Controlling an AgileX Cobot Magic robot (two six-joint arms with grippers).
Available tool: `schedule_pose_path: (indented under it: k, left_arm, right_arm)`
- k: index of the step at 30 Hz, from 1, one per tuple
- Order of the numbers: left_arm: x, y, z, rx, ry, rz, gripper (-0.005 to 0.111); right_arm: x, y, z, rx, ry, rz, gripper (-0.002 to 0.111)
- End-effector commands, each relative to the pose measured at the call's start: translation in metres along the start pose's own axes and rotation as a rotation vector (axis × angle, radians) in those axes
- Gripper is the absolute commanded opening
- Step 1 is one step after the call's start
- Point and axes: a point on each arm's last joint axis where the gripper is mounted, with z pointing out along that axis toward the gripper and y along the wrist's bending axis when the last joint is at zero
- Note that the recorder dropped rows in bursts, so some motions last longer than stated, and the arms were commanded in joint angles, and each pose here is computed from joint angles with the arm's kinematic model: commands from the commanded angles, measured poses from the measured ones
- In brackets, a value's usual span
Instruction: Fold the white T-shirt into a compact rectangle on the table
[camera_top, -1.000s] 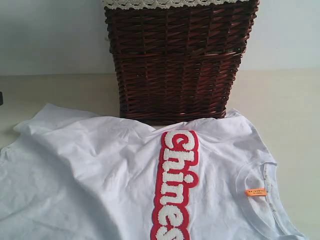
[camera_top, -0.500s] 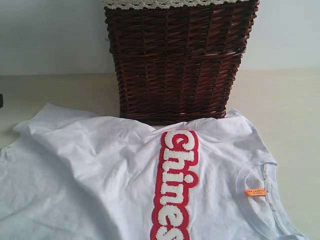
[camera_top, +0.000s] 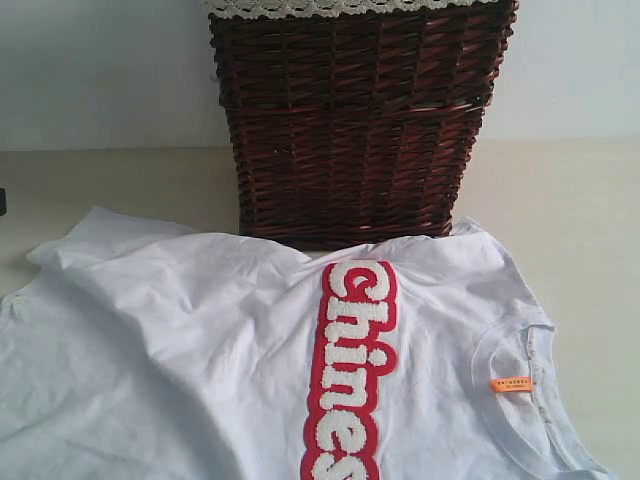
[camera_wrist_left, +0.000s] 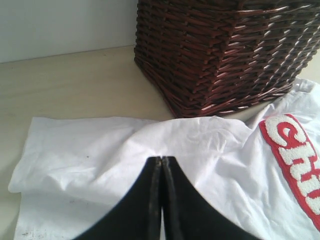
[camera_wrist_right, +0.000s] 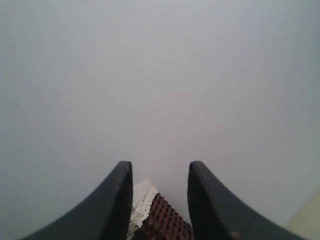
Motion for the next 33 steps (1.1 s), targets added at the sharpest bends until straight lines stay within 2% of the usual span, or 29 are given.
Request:
schedule_pose_path:
  k: [1,8,10,11,13,14,16,17,20,24,25,27,30,31,33]
  left_arm:
    - [0.000,-0.001,-0.001,0.002,-0.007,0.002,0.000]
    - [0.000,-0.001,-0.001,0.002,-0.007,0.002,0.000]
    - [0.000,-0.001,-0.001,0.002,-0.007,0.002,0.000]
    - [0.000,-0.001,-0.001,0.002,-0.007,0.002,0.000]
    - [0.001,-0.001,-0.001,0.003,-0.004,-0.001,0.000]
    - [0.002,0.000,0.000,0.004,0.003,-0.007,0.000]
    - [0.009,-0.001,0.003,0.027,0.027,-0.022,0.000]
    - [0.014,-0.002,0.005,0.050,0.047,-0.026,0.000]
    - [0.033,-0.006,0.009,0.117,0.137,-0.011,0.000]
    - [0.055,-0.005,0.014,0.126,0.222,0.016,0.000]
    - [0.057,-0.003,0.015,0.118,0.234,0.033,0.000]
    - [0.061,0.001,0.018,0.097,0.254,0.032,0.000]
    - [0.064,0.004,0.023,0.100,0.266,-0.006,0.000]
    - [0.065,0.004,0.024,0.108,0.267,-0.019,0.000]
    - [0.068,0.005,0.027,0.123,0.276,-0.028,0.000]
  right_arm:
    - [0.002,0.002,-0.001,-0.013,0.029,0.042,0.036]
    - [0.001,0.002,-0.001,-0.011,0.020,0.069,0.036]
    - [0.006,0.002,-0.001,-0.024,0.069,-0.038,0.029]
    - [0.011,0.003,-0.002,-0.037,0.125,-0.117,0.021]
    - [0.031,0.002,-0.006,-0.074,0.348,-0.283,0.004]
    - [0.040,0.001,-0.009,-0.079,0.454,-0.319,0.000]
    - [0.058,-0.004,-0.014,-0.076,0.698,-0.361,0.000]
    - [0.062,-0.003,-0.013,-0.084,0.751,-0.331,0.000]
    - [0.069,-0.001,-0.005,-0.150,0.816,-0.381,0.000]
    - [0.076,-0.003,0.007,-0.109,0.916,-0.279,0.000]
    - [0.077,-0.002,0.012,-0.111,0.944,-0.291,0.000]
    - [0.075,0.002,0.025,-0.148,0.970,-0.393,0.000]
    - [0.066,0.013,0.052,-0.268,0.938,-0.674,0.000]
    - [0.063,0.015,0.062,-0.333,0.920,-0.848,0.000]
    - [0.059,0.016,0.077,-0.421,0.880,-1.103,0.000]
